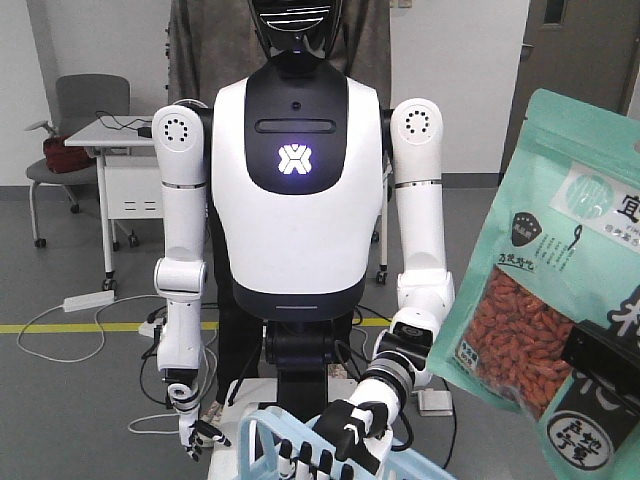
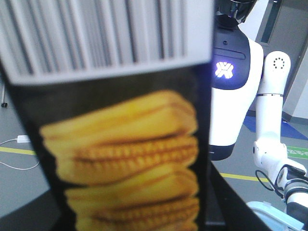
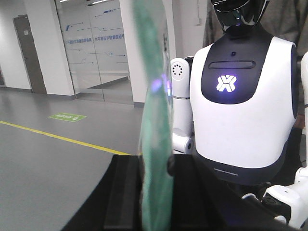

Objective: Pick snacks and fruit into basket
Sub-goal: 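Lower the teal goji-berry bag into the blue basket with the right gripper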

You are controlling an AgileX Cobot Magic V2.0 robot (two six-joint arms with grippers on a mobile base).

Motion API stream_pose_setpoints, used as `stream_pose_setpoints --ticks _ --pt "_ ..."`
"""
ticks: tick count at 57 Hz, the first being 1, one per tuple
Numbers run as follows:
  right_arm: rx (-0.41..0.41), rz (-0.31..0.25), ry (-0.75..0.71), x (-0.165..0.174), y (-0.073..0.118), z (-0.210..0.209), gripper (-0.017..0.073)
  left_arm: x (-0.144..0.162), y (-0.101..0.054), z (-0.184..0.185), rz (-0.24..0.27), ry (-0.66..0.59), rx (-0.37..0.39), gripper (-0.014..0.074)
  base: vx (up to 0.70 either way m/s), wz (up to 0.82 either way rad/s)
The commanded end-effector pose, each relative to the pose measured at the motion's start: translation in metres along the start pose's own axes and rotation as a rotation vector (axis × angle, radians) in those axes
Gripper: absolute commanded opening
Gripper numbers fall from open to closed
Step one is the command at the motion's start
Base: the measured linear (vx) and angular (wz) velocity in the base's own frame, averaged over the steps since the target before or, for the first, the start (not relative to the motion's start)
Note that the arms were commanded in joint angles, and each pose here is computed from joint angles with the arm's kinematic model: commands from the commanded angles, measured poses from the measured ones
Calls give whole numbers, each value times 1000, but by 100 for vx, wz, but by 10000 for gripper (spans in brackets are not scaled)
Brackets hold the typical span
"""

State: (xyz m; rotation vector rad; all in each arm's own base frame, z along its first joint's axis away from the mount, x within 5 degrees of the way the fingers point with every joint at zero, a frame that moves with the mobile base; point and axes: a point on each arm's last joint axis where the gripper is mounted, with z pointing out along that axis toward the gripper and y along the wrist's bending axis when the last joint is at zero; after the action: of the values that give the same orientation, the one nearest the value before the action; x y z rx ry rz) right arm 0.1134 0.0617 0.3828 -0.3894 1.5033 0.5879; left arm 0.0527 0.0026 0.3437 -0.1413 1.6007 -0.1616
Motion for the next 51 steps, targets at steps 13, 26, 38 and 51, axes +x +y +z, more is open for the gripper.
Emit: stream_pose_setpoints --ticks 13,26,38,51 --pt "31 -14 -41 -11 -1 -2 -9 -21 -7 1 7 -134 58 2 0 0" --pt "52 22 -52 -12 -3 -2 -9 -24 -10 12 2 -140 74 2 0 0" --pt "56 160 -55 -12 -4 -1 -9 -38 -13 17 1 -140 72 2 0 0" --pt "-142 218 178 7 -3 41 -9 -46 -15 20 13 -135 67 2 0 0"
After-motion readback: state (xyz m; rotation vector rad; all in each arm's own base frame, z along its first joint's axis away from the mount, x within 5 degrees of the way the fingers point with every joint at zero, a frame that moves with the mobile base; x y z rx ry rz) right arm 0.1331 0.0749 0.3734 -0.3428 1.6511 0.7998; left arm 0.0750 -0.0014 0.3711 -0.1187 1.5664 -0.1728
